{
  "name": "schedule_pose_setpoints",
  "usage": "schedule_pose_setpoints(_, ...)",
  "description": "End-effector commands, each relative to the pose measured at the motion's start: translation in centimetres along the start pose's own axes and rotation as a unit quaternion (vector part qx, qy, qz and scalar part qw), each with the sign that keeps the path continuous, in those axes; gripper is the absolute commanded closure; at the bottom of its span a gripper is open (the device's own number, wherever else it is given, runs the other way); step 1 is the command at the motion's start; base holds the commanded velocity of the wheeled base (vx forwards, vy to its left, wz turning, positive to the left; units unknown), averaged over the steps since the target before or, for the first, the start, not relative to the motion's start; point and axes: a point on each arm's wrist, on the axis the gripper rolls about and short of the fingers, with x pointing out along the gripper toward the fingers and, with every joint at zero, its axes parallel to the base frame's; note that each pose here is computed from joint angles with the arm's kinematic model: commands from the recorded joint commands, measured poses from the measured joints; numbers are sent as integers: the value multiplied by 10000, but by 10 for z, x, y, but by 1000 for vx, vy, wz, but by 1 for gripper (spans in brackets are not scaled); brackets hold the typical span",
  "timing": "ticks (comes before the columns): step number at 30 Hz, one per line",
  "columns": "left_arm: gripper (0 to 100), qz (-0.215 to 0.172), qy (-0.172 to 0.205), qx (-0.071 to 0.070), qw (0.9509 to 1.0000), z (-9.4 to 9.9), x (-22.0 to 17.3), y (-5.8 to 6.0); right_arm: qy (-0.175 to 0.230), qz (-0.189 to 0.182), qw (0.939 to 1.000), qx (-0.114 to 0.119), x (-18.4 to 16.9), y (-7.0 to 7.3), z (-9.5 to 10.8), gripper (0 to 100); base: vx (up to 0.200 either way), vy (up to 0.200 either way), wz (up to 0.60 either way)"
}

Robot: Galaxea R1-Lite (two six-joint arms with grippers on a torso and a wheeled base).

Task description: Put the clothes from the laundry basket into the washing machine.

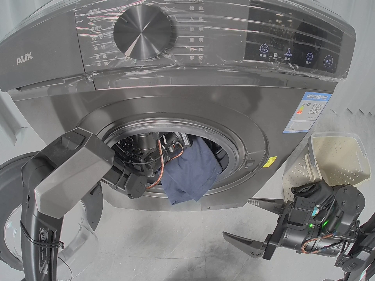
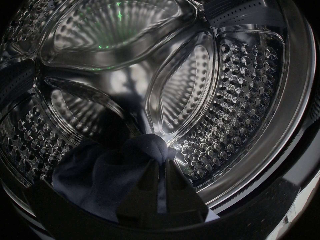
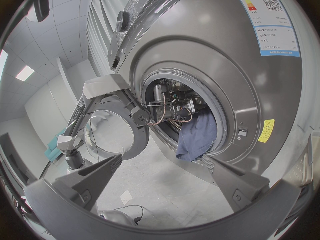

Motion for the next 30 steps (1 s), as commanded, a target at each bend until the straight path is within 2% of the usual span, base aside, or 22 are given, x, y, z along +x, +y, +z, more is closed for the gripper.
schedule_pose_setpoints(1,100,42,158,11,9999,-11,-2,1,4,5,10000,-4,0,0,0,0,0,0,0)
schedule_pose_setpoints(3,100,55,323,28,9995,-17,-7,2,4,5,10000,4,0,0,0,0,0,0,0)
schedule_pose_setpoints(4,0,66,384,28,9992,-19,-9,3,4,5,10000,-4,0,0,0,0,0,0,0)
schedule_pose_setpoints(6,0,46,471,28,9989,-17,-14,0,4,5,10000,-4,0,0,0,0,0,0,0)
schedule_pose_setpoints(10,0,49,952,32,9954,-15,-32,-5,12,5,10000,4,0,0,-1,0,0,0,0)
schedule_pose_setpoints(11,0,49,952,32,9954,-15,-32,-5,12,5,10000,4,0,0,-1,0,0,0,0)
schedule_pose_setpoints(12,0,5,1111,30,9938,-13,-40,-10,20,4,10000,5,0,0,-1,0,0,0,0)
schedule_pose_setpoints(13,0,12,1133,30,9936,-13,-40,-10,20,12,10000,4,0,0,-1,0,0,0,0)
schedule_pose_setpoints(15,0,-9,1484,20,9889,-18,-51,-11,27,4,10000,14,0,0,-1,0,0,0,0)
schedule_pose_setpoints(16,0,-9,1484,20,9889,-18,-51,-11,27,4,10000,14,0,0,-1,0,0,0,0)
schedule_pose_setpoints(18,0,62,1819,15,9833,-27,-57,-9,51,17,10000,15,1,0,-2,0,0,0,0)
schedule_pose_setpoints(20,0,105,1948,14,9808,-33,-58,-6,44,18,10000,14,1,0,-2,0,0,0,0)
schedule_pose_setpoints(30,0,212,2291,14,9732,-61,-56,2,52,25,10000,14,1,1,-2,0,0,0,0)
